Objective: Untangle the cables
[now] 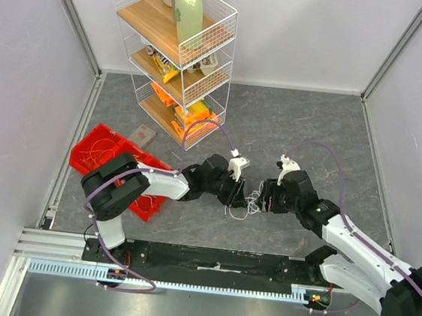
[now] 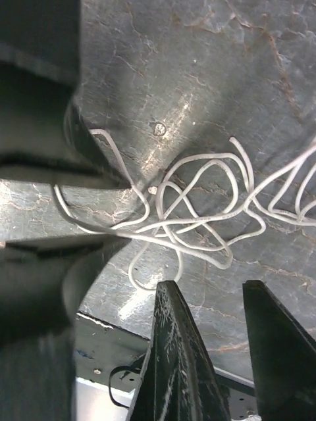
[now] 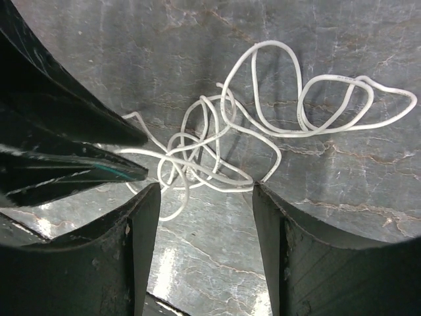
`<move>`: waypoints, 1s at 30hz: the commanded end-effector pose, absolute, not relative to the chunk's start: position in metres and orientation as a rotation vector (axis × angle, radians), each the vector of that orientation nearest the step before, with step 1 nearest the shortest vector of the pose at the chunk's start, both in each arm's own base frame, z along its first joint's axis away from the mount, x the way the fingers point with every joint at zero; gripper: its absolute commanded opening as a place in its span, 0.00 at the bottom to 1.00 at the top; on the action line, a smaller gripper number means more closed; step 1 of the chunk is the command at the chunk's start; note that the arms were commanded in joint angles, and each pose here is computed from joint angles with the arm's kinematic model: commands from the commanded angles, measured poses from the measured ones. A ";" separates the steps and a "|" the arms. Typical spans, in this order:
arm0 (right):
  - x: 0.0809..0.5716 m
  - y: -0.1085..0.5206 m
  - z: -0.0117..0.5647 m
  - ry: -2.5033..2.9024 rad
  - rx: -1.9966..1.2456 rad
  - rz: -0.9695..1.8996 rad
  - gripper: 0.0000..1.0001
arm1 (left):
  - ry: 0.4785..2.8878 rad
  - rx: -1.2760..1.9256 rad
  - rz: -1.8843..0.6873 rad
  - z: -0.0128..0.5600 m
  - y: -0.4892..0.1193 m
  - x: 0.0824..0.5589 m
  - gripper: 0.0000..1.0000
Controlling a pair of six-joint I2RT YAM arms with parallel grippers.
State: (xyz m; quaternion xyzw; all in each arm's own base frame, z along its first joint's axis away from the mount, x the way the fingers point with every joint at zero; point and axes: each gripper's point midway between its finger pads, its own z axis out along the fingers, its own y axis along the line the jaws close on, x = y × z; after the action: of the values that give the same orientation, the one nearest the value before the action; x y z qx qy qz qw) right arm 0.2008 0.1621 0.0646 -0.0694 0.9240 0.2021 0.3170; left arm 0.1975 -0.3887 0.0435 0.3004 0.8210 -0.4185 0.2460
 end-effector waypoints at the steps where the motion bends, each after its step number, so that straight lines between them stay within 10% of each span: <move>1: 0.210 0.162 0.083 2.344 -0.122 0.553 0.66 | 2.105 0.872 -1.157 0.074 -0.397 0.202 0.24; 7: 0.213 0.166 0.097 2.274 -0.165 0.582 0.75 | 1.936 0.823 -1.171 0.168 -0.379 0.196 0.02; 20: 0.207 0.233 0.223 1.745 -0.448 1.056 0.92 | 1.815 0.753 -1.409 0.290 -0.343 0.142 0.02; 30: 0.255 0.251 0.171 1.898 -0.104 1.052 0.57 | 1.459 0.779 -1.651 0.398 -0.318 0.095 0.02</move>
State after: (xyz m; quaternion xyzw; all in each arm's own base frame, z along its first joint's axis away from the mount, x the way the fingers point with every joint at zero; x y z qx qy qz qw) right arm 0.2300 0.2462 0.1741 -0.1180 0.7767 0.4251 0.4495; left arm 0.1243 -0.3303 0.3277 0.2966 0.6573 -0.5827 0.3749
